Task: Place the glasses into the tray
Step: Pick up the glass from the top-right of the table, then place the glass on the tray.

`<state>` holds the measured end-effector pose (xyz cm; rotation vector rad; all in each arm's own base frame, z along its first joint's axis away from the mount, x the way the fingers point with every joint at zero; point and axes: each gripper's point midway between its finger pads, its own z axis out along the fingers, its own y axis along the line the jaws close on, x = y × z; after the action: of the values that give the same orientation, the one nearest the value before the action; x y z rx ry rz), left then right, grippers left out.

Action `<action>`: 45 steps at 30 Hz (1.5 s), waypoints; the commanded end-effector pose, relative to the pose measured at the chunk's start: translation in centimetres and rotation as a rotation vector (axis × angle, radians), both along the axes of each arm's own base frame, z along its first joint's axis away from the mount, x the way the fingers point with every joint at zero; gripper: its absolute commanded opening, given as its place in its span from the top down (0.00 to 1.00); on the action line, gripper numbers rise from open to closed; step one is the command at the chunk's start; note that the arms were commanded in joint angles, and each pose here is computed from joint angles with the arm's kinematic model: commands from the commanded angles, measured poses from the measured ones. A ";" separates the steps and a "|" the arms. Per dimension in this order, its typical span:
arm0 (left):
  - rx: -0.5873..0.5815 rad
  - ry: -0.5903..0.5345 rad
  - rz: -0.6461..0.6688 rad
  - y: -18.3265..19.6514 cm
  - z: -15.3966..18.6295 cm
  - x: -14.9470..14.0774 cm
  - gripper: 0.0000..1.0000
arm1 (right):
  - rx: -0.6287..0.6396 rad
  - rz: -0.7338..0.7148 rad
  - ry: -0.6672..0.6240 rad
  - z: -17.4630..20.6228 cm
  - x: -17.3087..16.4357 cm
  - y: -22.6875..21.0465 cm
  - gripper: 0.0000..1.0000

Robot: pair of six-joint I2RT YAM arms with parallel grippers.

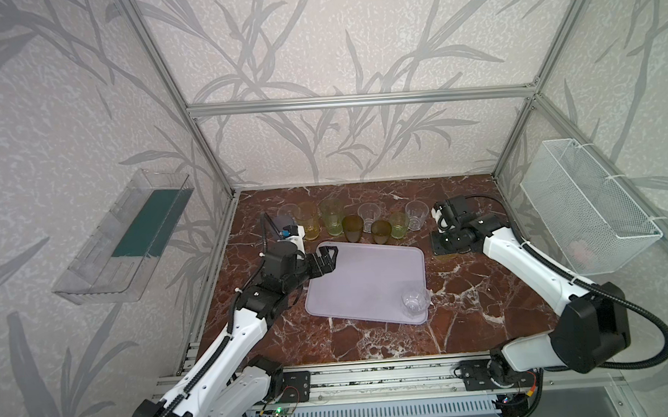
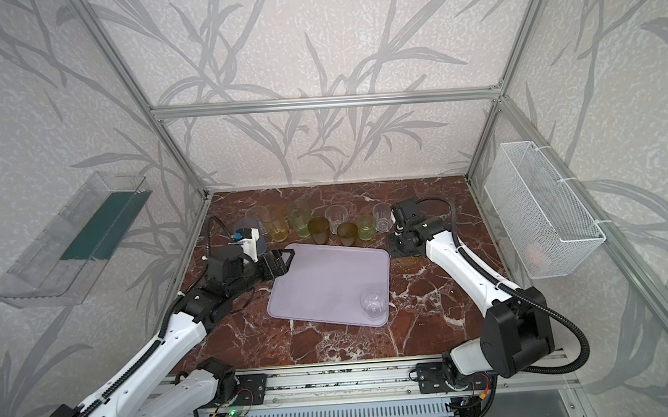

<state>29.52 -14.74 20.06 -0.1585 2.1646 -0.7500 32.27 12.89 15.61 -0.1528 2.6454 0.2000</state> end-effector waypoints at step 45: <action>0.046 -0.030 0.024 1.0 2.0 -0.3 0.01 | -0.058 0.189 0.125 -4.9 -5.2 9.5 0.78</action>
<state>29.22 -14.09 21.33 -0.1511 2.1647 -0.7041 26.63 22.03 10.02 -0.4292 2.7761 0.2044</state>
